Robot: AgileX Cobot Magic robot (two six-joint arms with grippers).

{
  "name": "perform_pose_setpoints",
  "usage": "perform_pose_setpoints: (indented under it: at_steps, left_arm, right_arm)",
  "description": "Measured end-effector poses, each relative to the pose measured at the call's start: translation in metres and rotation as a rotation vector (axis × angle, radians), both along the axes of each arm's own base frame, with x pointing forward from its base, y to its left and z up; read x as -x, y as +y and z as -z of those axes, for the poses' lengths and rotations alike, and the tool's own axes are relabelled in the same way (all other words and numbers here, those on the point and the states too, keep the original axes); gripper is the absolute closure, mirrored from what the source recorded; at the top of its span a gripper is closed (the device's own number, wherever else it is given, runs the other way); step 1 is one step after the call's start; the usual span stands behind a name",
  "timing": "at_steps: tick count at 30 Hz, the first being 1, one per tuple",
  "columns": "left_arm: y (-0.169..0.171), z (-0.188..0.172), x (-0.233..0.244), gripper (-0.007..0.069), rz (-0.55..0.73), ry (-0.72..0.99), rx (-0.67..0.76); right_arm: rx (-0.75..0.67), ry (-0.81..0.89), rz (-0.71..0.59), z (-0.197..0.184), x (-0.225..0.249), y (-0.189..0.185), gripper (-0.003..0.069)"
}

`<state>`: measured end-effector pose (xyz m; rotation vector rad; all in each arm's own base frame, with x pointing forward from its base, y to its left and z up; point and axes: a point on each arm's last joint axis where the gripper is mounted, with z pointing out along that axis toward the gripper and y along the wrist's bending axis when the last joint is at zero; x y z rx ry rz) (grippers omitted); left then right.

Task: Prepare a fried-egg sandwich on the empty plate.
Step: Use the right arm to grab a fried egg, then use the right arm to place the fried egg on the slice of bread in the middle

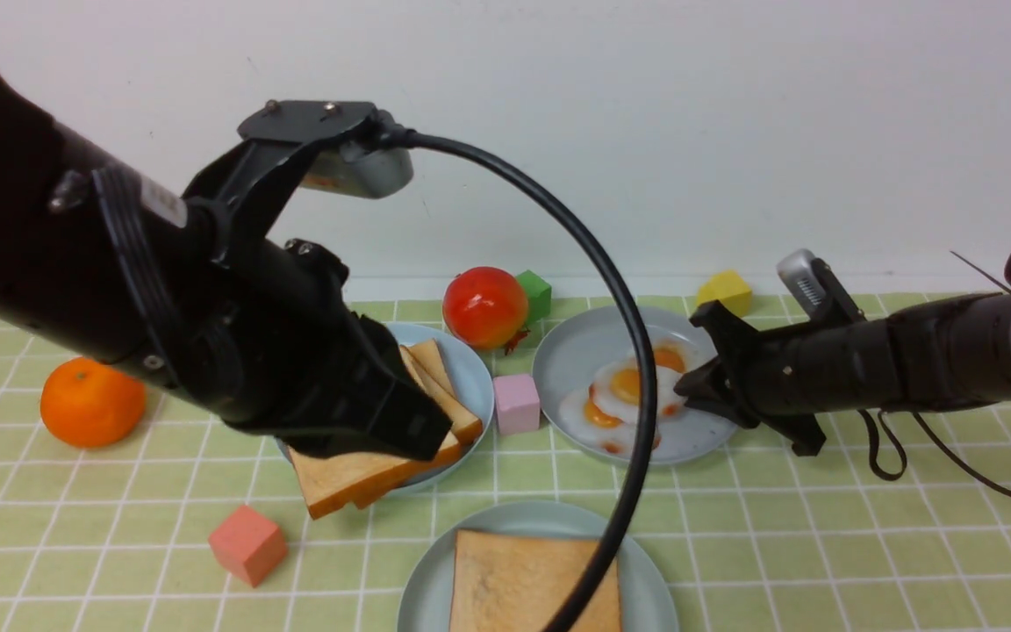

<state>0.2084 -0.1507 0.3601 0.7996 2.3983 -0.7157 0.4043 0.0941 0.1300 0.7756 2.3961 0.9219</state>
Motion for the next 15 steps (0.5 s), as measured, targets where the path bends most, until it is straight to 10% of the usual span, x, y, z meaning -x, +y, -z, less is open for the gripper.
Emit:
perform_pose_setpoints:
  at_steps: [15]
  left_arm:
    - [0.065, -0.020, 0.099, 0.0634, -0.142, -0.074, -0.031]
  right_arm:
    - [0.013, -0.220, -0.561, -0.115, 0.061, 0.044, 0.0587]
